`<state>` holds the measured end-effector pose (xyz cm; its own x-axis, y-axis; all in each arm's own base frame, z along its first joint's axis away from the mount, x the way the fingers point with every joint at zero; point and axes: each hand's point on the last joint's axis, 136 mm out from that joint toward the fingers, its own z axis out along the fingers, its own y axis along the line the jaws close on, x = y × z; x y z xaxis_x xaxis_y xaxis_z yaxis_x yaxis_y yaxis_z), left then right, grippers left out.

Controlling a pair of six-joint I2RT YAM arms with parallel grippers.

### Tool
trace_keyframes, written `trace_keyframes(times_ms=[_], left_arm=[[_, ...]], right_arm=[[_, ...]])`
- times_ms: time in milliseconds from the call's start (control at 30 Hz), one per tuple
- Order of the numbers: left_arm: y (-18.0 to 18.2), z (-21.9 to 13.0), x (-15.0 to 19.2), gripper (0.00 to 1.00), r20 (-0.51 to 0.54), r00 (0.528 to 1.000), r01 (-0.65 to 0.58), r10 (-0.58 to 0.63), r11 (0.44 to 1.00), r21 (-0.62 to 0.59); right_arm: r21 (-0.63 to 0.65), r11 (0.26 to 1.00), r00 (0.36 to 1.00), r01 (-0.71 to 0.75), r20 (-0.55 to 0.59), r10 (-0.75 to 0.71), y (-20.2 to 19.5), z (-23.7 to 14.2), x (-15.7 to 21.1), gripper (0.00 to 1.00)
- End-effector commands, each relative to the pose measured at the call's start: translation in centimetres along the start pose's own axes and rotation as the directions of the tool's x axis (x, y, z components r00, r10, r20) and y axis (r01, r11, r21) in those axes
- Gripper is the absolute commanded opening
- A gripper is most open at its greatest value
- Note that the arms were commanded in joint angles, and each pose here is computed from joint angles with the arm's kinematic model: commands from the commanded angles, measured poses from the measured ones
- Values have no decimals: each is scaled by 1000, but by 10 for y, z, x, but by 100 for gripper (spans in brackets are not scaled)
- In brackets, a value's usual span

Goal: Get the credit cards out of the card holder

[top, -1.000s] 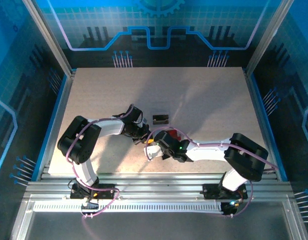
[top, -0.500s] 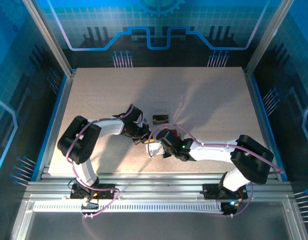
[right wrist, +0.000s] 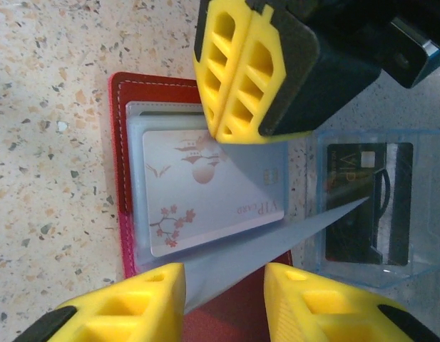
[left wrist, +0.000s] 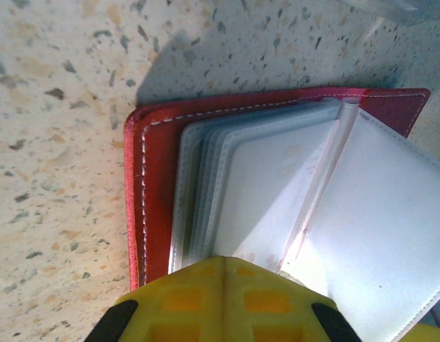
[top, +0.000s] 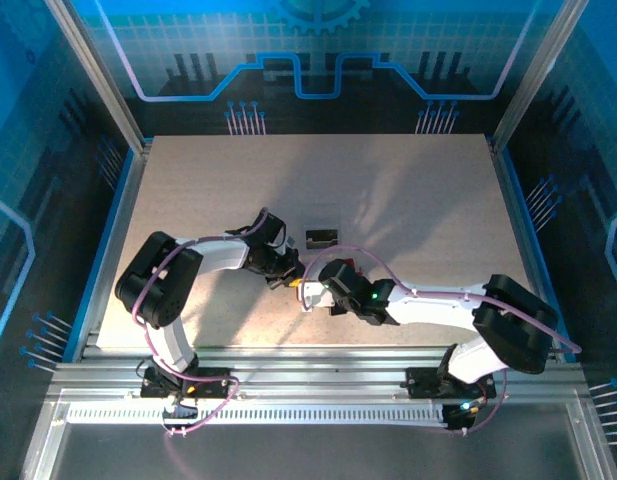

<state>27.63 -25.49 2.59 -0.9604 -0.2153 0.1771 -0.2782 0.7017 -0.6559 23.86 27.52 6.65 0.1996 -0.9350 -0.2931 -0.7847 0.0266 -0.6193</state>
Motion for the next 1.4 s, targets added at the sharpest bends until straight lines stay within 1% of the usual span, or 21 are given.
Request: trace_keyframes(times_ms=[0, 200, 233, 367, 500, 600, 700, 800, 900, 1000, 1100, 1133, 1167, 1233, 1300, 1333, 1367], left_arm=[[16, 4, 9, 0, -32, 999, 21, -23, 998, -67], [13, 2, 8, 0, -33, 999, 16, -18, 998, -66], [12, 2, 9, 0, -35, 999, 15, -17, 998, -65], [10, 0, 8, 0, -35, 999, 11, -13, 998, -64], [6, -1, 7, 0, -34, 999, 2, -5, 998, -61], [3, -3, 6, 0, -32, 1000, -1, -1, 998, -57], [-1, -5, 6, 0, -34, 999, -12, 10, 998, -55], [-6, -8, 5, 0, -30, 999, -20, 18, 999, -50], [-13, -13, 4, 0, -20, 999, -29, 28, 999, -40], [-21, -18, 4, 0, -14, 999, -44, 44, 999, -31], [-29, -23, 5, 0, -8, 998, -58, 58, 998, -21], [-32, -24, 5, 0, -6, 998, -63, 63, 998, -18], [-35, -25, 6, 0, -4, 998, -68, 68, 998, -16], [-41, -27, 7, 0, -2, 997, -80, 80, 997, -11], [-47, -28, 7, 0, 1, 996, -94, 94, 996, -6], [-50, -28, 8, 0, 1, 995, -100, 100, 995, -2], [-53, -29, 7, 0, 3, 994, -106, 106, 994, 1]], right_arm=[[29, 998, 998, -57, -14, 57, -7, -7, 6, 36], [70, 990, 992, -124, -25, 126, -16, -13, 13, 39], [79, 987, 990, -139, -29, 142, -18, -14, 15, 40], [137, 967, 974, -215, -39, 222, -30, -19, 24, 52], [192, 939, 951, -287, -57, 302, -45, -25, 34, 55], [215, 902, 919, -373, -46, 391, -57, -31, 38, 58], [197, 837, 853, -510, -10, 522, -68, -39, 36, 58], [122, 737, 745, -665, 37, 666, -73, -47, 29, 58], [29, 604, 605, -796, 56, 794, -75, -52, 25, 58], [-64, 440, 438, -896, 38, 898, -72, -52, 29, 58], [-123, 209, 215, -970, -33, 976, -68, -45, 49, 55], [-144, 116, 127, -983, -70, 989, -66, -42, 57, 54], [-168, 47, 65, -985, -104, 992, -64, -40, 61, 53], [-187, -115, -80, -975, -185, 979, -58, -32, 72, 51], [-211, -210, -154, -955, -252, 955, -54, -25, 77, 49], [-237, -231, -162, -944, -280, 946, -53, -21, 76, 48], [-250, -234, -157, -939, -294, 943, -52, -19, 74, 47]])
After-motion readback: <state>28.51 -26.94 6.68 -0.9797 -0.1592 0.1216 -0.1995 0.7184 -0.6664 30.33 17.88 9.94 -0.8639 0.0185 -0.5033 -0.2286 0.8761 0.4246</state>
